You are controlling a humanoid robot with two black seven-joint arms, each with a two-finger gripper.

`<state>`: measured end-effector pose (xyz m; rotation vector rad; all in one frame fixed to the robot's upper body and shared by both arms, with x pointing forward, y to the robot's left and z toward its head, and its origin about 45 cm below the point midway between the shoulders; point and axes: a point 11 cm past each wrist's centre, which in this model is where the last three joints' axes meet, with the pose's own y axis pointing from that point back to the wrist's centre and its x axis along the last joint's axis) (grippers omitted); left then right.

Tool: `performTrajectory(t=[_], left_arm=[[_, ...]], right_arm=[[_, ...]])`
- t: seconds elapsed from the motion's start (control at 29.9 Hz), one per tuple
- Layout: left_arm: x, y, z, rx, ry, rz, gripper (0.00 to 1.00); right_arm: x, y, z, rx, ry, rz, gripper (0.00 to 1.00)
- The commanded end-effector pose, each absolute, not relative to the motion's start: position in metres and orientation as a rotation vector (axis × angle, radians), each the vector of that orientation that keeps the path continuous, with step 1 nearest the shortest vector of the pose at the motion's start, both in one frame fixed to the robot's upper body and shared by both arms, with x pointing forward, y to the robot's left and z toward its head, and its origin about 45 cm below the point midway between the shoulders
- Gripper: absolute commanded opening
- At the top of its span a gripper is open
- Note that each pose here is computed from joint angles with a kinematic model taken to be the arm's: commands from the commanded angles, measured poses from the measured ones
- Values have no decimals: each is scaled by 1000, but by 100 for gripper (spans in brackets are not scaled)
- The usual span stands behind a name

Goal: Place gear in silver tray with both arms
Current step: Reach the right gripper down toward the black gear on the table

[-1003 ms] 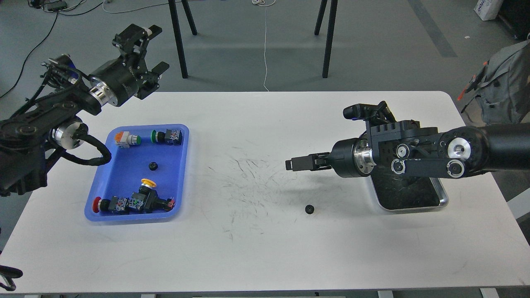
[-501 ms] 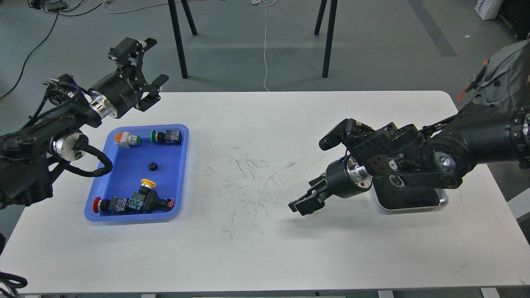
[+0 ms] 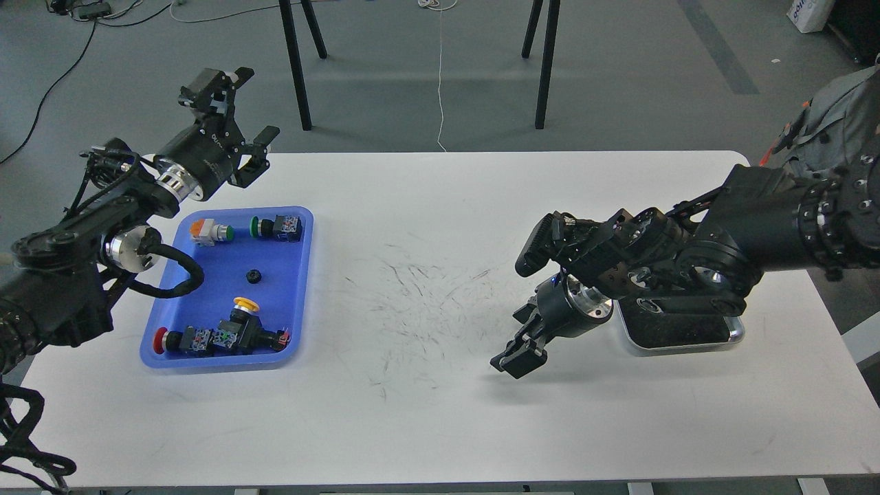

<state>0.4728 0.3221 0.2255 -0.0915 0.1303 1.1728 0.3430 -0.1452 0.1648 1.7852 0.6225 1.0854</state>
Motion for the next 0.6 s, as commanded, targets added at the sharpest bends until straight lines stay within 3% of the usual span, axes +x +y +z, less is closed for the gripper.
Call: performTrajectory(t=[0.0,0.47,0.57], left_arm=[[473,322,226,-103,135,1172,100],[472,324,225,-104,137,1175,100],[472,324,225,-103,137,1176,100]], right_arm=[[342,-139,161,1769,654,1101,88],[340,-137,150,1703,738,1112,83],[341,-141,149,1683,753,1112,77]])
